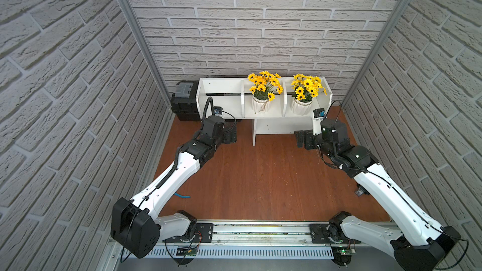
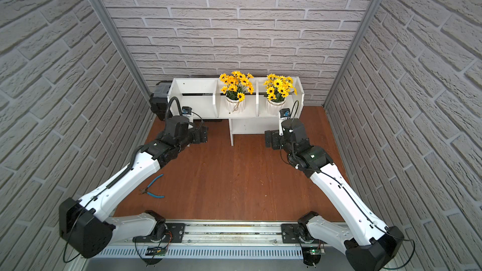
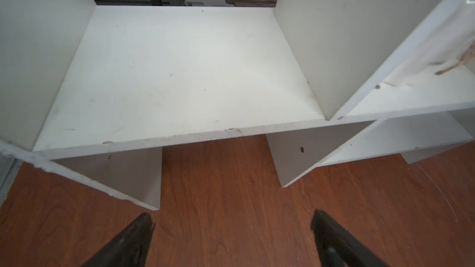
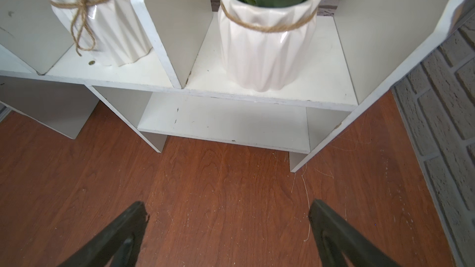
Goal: Take the sunflower pots off the shelves
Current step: Pick up the sunflower pot from the shelf.
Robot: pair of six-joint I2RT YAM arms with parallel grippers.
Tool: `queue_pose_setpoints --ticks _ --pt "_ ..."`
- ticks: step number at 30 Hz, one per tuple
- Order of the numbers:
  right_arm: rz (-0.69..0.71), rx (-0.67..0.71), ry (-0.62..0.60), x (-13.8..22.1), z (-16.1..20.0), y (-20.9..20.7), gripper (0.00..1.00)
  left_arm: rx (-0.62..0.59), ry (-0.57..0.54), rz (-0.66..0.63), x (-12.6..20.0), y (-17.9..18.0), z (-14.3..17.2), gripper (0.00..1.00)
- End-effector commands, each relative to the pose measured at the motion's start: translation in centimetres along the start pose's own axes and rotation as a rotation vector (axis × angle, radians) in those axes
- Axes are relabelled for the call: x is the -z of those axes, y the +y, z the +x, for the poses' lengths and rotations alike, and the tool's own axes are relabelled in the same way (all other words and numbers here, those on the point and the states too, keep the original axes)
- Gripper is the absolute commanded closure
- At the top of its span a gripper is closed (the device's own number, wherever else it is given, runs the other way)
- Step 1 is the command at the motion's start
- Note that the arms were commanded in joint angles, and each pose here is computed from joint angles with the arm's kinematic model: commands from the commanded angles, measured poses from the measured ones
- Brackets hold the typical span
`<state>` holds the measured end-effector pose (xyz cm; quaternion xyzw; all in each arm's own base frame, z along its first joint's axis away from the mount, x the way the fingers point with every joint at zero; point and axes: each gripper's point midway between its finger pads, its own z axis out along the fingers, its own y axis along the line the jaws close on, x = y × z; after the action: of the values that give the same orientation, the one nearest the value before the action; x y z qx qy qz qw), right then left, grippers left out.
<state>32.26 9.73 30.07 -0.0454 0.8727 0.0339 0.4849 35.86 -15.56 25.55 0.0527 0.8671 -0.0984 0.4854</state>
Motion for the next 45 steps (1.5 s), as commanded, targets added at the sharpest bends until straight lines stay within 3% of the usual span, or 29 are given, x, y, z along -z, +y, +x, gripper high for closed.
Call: queue_pose_setpoints --ticks 1,8,18,45 --pt "0.016 0.047 -0.009 0.7 -1.2 -0.1 0.0 -0.001 -0.027 0.123 1.3 -1.9 -0.4 0.02" --pt "0.03 0.084 -0.071 0.6 -4.1 0.1 0.0 -0.024 -0.025 0.174 1.8 -2.8 0.0 0.02" --pt "0.057 0.058 -0.099 -3.0 -6.6 -0.5 0.0 -0.048 -0.033 0.137 1.8 -2.6 0.9 0.02" --pt "0.008 -0.031 -0.139 -10.6 -7.9 -2.8 0.01 -0.11 -0.018 0.146 0.1 -3.5 2.2 0.02"
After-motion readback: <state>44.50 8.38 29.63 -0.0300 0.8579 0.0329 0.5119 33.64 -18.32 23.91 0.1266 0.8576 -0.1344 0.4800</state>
